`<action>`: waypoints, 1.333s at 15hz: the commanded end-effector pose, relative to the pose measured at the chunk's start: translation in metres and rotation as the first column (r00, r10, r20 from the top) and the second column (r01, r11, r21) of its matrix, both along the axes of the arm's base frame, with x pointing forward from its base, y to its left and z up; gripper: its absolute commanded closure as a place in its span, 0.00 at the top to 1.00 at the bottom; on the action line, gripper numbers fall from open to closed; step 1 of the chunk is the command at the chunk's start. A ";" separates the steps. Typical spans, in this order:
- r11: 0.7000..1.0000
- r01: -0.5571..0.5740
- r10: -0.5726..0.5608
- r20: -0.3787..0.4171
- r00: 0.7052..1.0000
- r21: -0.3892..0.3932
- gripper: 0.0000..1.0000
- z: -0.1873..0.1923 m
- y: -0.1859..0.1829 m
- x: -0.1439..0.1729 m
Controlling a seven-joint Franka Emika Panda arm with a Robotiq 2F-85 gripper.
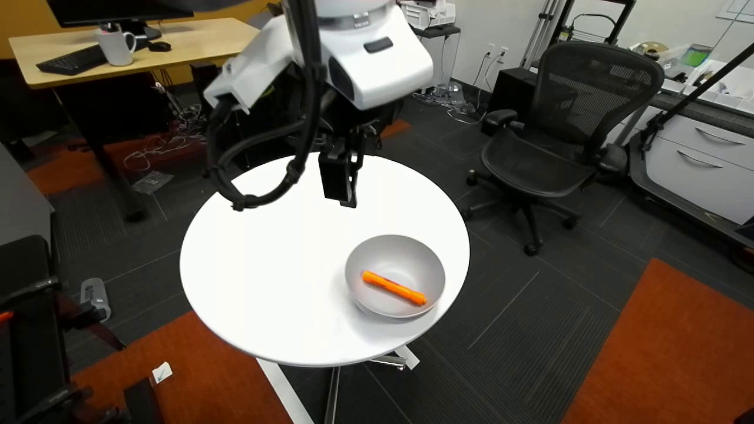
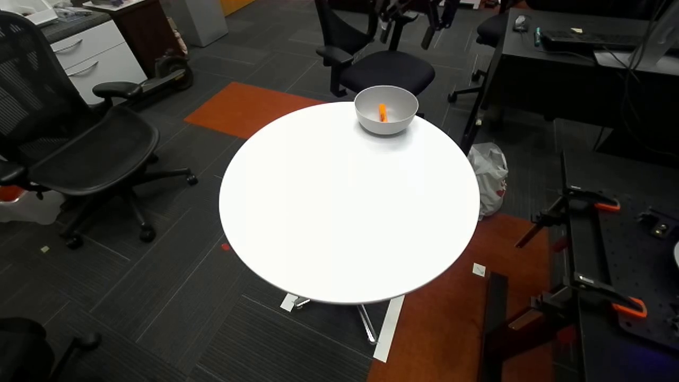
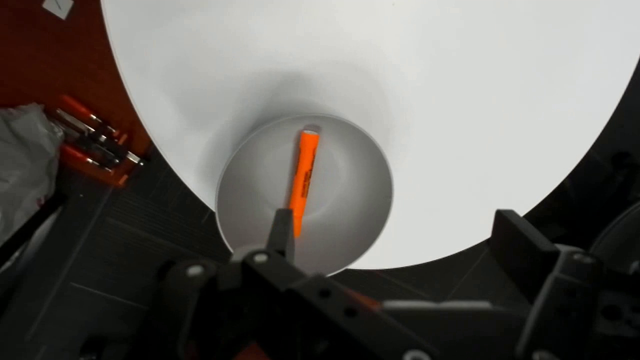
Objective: Put the marker on the table
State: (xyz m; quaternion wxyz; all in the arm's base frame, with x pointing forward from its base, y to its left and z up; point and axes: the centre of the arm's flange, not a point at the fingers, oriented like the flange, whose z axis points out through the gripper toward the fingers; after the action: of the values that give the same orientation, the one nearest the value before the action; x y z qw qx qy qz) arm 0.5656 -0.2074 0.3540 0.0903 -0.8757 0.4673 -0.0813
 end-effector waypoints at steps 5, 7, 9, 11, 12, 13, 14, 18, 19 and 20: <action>0.970 0.240 -0.242 -0.142 0.960 -0.026 1.00 -0.064 -0.026 0.052; 0.962 0.273 -0.273 -0.177 0.946 -0.026 1.00 -0.083 -0.030 0.055; 0.954 0.298 -0.296 -0.208 0.932 -0.024 1.00 -0.098 -0.033 0.059; 0.951 0.309 -0.305 -0.231 0.924 -0.021 1.00 -0.111 -0.038 0.062; 0.948 0.317 -0.313 -0.242 0.918 -0.023 1.00 -0.117 -0.042 0.063; 0.948 0.318 -0.313 -0.254 0.915 -0.023 1.00 -0.122 -0.046 0.064; 0.949 0.316 -0.311 -0.265 0.913 -0.025 1.00 -0.128 -0.049 0.065; 0.950 0.310 -0.304 -0.310 0.901 -0.029 1.00 -0.150 -0.060 0.071; 0.952 0.306 -0.298 -0.321 0.899 -0.026 1.00 -0.155 -0.059 0.073; 0.954 0.298 -0.290 -0.328 0.899 -0.026 1.00 -0.160 -0.060 0.075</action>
State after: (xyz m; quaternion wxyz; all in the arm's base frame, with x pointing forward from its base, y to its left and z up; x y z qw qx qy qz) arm 0.6224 -0.2616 0.2029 0.0145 -0.7953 0.6046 0.0412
